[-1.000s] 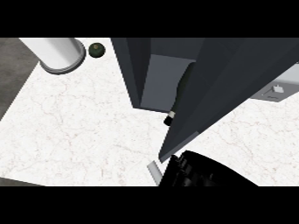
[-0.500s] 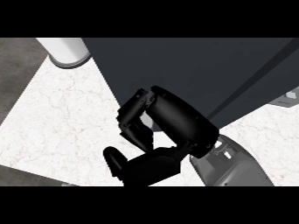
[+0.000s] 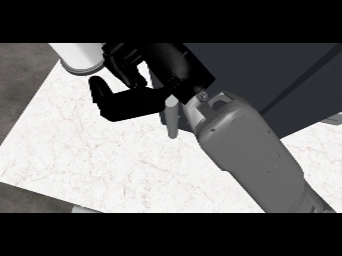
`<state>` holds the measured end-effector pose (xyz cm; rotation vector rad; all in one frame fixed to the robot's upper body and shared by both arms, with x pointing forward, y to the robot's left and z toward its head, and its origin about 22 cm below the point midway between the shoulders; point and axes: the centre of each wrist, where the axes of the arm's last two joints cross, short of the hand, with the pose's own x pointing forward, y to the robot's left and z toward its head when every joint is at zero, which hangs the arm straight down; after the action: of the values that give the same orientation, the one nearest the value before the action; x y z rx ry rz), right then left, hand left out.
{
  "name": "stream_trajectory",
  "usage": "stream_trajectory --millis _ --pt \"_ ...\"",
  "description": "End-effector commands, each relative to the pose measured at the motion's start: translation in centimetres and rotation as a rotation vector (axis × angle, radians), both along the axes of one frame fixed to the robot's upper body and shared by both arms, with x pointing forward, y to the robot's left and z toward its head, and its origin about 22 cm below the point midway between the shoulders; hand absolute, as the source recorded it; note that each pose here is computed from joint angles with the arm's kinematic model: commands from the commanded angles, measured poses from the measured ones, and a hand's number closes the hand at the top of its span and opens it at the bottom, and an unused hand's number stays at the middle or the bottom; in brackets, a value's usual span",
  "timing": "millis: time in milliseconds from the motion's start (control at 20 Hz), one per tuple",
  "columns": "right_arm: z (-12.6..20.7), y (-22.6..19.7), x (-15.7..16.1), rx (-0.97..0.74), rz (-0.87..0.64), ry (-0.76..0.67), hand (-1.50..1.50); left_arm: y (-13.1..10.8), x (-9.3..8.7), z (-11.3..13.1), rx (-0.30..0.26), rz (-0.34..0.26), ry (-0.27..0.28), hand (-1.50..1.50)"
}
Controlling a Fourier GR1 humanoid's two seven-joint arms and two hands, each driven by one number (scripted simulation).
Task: Pick up the wine, place it into the cabinet and close the cabinet
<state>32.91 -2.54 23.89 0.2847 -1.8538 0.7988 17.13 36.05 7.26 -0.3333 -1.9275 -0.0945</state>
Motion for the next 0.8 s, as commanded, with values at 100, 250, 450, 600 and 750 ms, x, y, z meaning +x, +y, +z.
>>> stream_trajectory --millis 100,250,450,600,750 --pt "1.5 1.0 3.7 0.023 -0.056 0.049 1.50 0.0 0.7 0.6 0.010 -0.014 -0.018 1.50" --pt "1.8 0.5 4.6 0.092 -0.067 0.111 1.50 0.1 0.6 0.1 0.002 -0.003 -0.009 1.50" --pt "0.6 -0.5 5.6 0.124 -0.097 0.177 1.50 0.2 0.7 -0.2 0.005 0.022 -0.004 1.50" --pt "-0.5 -2.7 6.7 0.111 -0.157 0.213 1.50 0.1 0.4 -0.5 -0.003 0.028 0.007 1.50" --pt "-1.5 -3.6 7.3 0.095 -0.186 0.256 1.50 0.4 0.3 -0.6 0.003 0.034 0.006 1.50"
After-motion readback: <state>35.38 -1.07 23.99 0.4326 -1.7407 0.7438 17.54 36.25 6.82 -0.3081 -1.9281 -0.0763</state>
